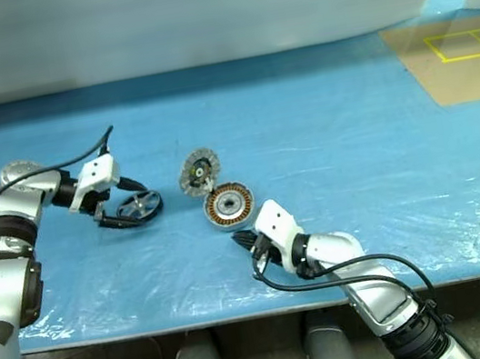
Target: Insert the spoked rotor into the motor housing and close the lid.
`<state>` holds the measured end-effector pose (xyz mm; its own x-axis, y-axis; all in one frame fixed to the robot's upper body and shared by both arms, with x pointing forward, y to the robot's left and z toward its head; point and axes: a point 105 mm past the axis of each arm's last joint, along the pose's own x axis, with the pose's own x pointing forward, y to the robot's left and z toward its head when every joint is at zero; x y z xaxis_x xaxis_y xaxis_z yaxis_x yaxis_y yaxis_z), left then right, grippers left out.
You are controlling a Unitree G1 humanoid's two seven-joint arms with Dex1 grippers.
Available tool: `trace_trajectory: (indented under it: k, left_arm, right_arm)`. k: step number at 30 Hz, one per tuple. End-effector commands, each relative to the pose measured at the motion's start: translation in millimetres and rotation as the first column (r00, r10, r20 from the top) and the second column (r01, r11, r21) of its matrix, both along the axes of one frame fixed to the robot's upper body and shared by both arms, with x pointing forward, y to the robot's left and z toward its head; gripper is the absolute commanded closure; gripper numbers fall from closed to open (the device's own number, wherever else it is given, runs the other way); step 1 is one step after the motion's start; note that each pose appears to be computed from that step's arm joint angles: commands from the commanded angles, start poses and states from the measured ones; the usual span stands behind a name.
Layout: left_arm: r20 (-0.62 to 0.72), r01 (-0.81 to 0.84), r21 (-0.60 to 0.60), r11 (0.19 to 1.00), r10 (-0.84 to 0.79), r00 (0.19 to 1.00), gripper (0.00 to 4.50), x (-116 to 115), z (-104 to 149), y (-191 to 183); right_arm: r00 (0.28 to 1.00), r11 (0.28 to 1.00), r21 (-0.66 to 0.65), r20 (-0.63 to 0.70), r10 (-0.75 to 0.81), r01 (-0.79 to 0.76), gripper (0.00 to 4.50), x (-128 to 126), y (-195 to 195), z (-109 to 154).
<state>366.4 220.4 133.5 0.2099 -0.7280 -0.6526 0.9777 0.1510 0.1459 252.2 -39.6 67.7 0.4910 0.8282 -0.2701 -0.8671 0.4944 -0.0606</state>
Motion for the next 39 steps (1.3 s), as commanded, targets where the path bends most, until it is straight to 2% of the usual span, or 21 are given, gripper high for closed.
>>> trace_trajectory:
  k: [1,6,10,13,19,31,39]
  left_arm:
    - [0.019,-0.025,-0.038,0.999,0.025,1.0,0.0,3,17,3]
    - [-0.003,-0.048,-0.026,0.998,0.048,0.999,0.0,2,15,7]
    - [-0.007,-0.048,-0.006,0.999,0.048,0.999,0.87,1,12,10]
    - [-0.012,-0.041,0.008,0.999,0.041,0.999,1.85,0,9,10]
    - [-0.011,-0.02,0.051,0.998,0.021,1.0,1.85,-2,2,10]
    - [0.085,-0.042,0.161,0.986,0.029,0.996,1.85,7,-12,10]
    - [0.054,-0.007,0.173,0.985,-0.002,0.999,1.85,4,-16,7]
  right_arm:
    - [0.999,1.0,0.008,0.03,0.011,-0.012,4.46,0,2,6]
    - [0.999,1.0,0.004,0.028,0.015,-0.015,4.46,0,3,5]
    - [0.999,1.0,-0.003,0.029,0.016,-0.016,4.5,1,2,5]
    - [0.999,1.0,-0.003,0.031,0.015,-0.015,4.5,1,2,5]
    - [0.999,1.0,-0.003,0.034,0.012,-0.012,4.5,2,2,6]
    - [0.999,1.0,-0.004,0.038,0.002,-0.002,4.5,3,1,7]
    - [0.999,1.0,-0.006,0.038,-0.002,0.002,4.5,2,0,6]
